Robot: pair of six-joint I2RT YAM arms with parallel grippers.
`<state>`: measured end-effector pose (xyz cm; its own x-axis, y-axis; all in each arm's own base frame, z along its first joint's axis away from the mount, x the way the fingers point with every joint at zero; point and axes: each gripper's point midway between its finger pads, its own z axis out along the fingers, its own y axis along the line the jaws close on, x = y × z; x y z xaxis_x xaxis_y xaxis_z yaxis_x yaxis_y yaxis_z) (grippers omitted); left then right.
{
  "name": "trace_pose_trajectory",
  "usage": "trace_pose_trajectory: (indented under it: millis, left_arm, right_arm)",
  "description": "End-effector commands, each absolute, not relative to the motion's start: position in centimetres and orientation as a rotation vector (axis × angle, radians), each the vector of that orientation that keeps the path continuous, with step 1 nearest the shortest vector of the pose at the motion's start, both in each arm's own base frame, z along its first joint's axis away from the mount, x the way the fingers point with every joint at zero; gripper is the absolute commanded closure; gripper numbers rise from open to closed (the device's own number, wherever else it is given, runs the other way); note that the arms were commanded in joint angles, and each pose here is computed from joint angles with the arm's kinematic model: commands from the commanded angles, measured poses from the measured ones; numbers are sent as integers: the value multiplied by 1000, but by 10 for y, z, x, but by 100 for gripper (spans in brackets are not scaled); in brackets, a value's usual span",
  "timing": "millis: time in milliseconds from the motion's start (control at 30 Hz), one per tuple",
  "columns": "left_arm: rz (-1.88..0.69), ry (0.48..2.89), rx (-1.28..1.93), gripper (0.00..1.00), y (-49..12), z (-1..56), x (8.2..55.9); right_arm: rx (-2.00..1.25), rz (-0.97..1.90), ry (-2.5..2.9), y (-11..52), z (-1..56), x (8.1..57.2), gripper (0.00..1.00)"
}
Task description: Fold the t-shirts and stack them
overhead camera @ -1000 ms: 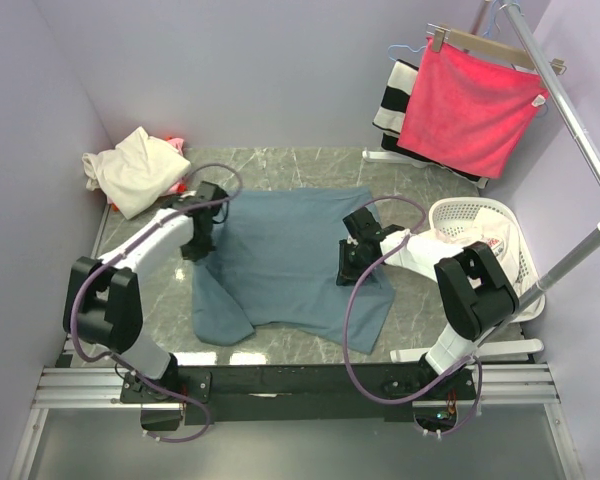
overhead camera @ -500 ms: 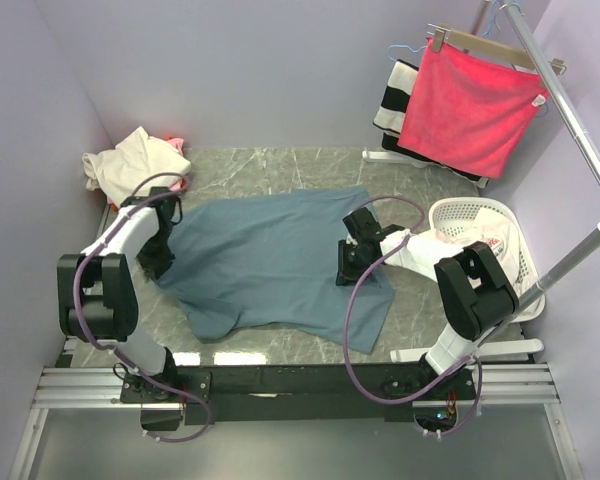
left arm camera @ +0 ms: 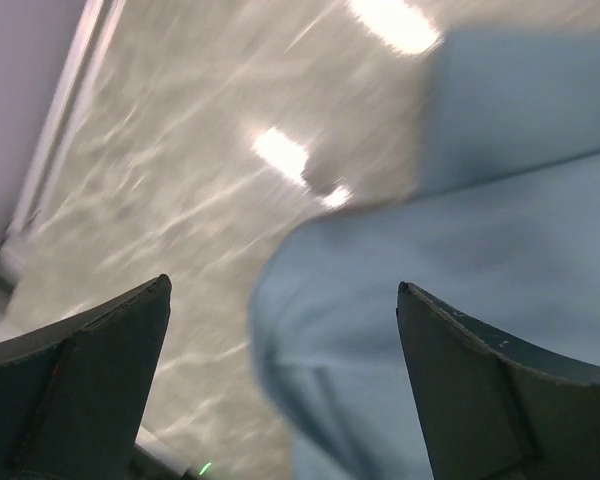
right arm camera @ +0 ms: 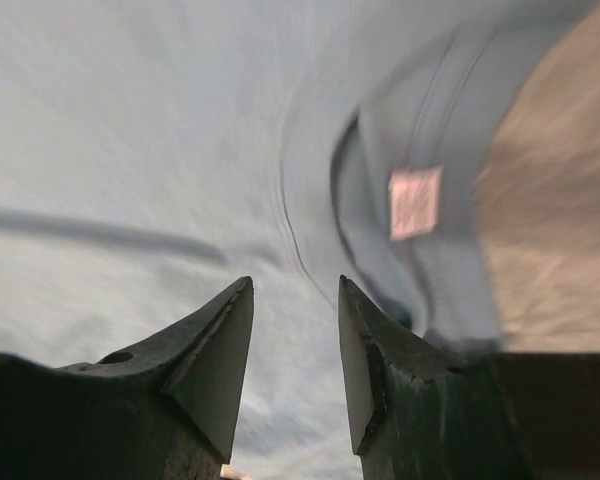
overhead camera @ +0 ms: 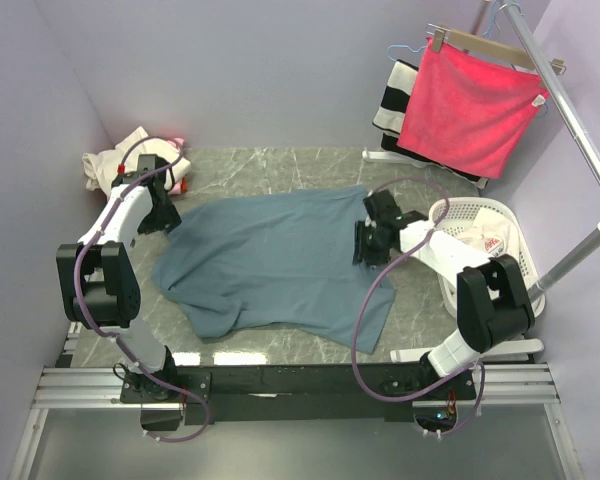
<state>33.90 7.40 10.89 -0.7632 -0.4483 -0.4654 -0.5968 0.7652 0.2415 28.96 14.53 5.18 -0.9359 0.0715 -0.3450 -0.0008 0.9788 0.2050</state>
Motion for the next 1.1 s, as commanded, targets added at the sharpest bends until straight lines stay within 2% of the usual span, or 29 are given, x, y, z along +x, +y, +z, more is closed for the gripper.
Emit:
trace_pose_trajectory:
  millis: [0,200,567,733,833,933,967,1033,1067]
  left_arm:
    - [245,2455,-701,1,51,129,404]
    - [35,2488,-690,1,37,83,438]
    - [-21,2409,-832,1,65,52,464]
    - [-42,2491,-836,2,64,28,462]
    - [-74,2508,-844,11,60,20,457]
    - [-77,2525,-852,30,60,14,454]
    - [-83,2520,-855,50,61,14,456]
    - [-125,2521,-848,70,59,13,461]
    - [-138,2504,-833,90,59,20,470]
  right_arm:
    - [60,257,2586,133,106,333,53]
    - [93,233,2557,119,114,358,53]
    - [143,282,2581,113,106,364,53]
    - [135,355,2610,123,98,359,54]
    - [126,367,2621,124,94,356,55]
    - [92,414,2641,130,89,351,57]
    - [77,443,2645,134,87,349,57]
    - [23,564,2676,150,79,339,59]
    - [3,606,2691,158,75,333,60]
